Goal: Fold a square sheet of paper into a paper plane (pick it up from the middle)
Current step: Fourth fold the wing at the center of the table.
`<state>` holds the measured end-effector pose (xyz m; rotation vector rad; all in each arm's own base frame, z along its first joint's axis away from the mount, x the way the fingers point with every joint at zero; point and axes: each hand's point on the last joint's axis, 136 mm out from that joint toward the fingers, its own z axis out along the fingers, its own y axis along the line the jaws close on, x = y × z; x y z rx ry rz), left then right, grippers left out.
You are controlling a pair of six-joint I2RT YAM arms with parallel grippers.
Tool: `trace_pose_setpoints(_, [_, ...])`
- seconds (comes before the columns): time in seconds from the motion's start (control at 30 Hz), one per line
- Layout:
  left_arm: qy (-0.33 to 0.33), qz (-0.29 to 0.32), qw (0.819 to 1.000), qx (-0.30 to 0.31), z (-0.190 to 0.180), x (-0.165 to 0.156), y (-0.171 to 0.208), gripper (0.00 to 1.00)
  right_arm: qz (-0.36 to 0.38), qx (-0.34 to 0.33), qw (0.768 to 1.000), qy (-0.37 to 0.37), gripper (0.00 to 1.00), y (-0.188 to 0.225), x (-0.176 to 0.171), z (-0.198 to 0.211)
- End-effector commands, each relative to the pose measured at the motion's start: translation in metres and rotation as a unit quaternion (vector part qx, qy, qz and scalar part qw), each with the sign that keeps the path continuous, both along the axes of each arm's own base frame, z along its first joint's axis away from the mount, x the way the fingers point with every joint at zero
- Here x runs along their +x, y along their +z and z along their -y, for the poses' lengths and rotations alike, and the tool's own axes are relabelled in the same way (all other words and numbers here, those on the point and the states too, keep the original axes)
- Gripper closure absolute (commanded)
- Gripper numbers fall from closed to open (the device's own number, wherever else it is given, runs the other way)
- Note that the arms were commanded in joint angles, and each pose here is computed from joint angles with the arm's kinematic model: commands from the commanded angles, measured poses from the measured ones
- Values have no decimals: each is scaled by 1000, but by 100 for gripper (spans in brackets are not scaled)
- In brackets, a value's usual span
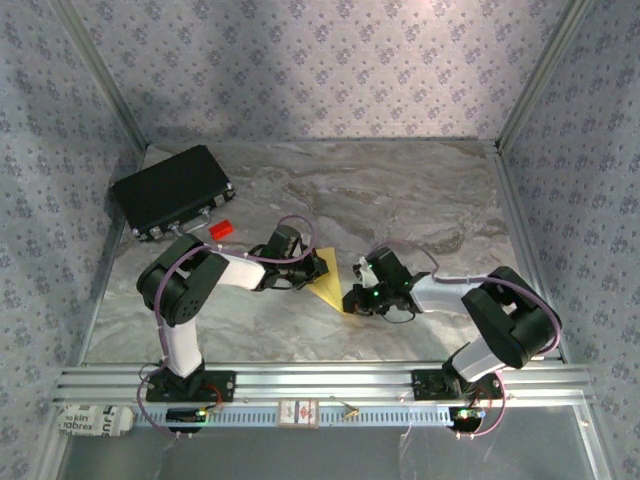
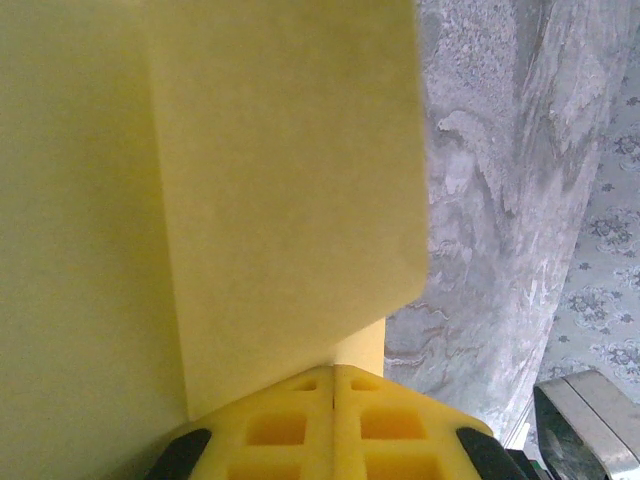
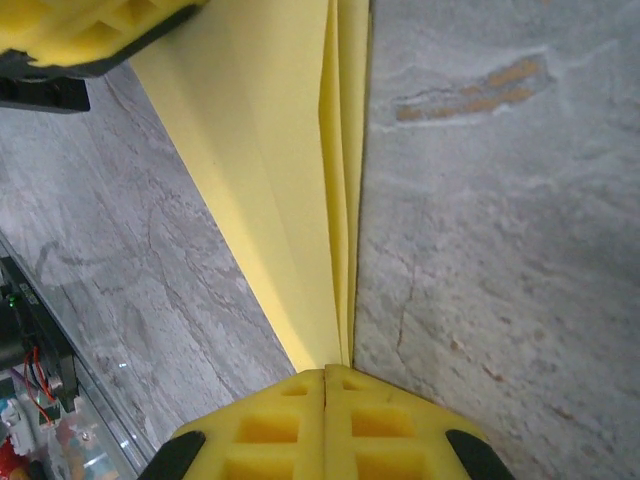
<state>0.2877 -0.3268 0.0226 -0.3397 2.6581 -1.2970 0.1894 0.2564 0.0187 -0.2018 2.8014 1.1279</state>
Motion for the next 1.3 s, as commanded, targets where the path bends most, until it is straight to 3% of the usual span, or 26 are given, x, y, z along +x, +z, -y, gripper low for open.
trace_pose_setpoints(0.0, [21, -27, 998, 50, -22, -8, -28, 95, -53, -55, 997, 17, 100, -19, -32, 22])
trace_pose_setpoints(0.27, [21, -26, 998, 48, -21, -9, -26, 96, -20, -38, 999, 14, 99, 16, -12, 9])
trace_pose_setpoints(0.6, [23, -25, 998, 48, -21, -12, -26, 96, 29, 3, 1000, -2, 99, 46, 38, -25])
trace_pose_setpoints(0.93, [23, -24, 998, 47, -20, -11, -26, 95, 15, 10, 1000, -15, 98, 32, 69, -53])
trace_pose_setpoints(1.27, [22, -24, 999, 43, -20, -9, -24, 95, -50, -58, 996, -36, 99, -31, 39, -20])
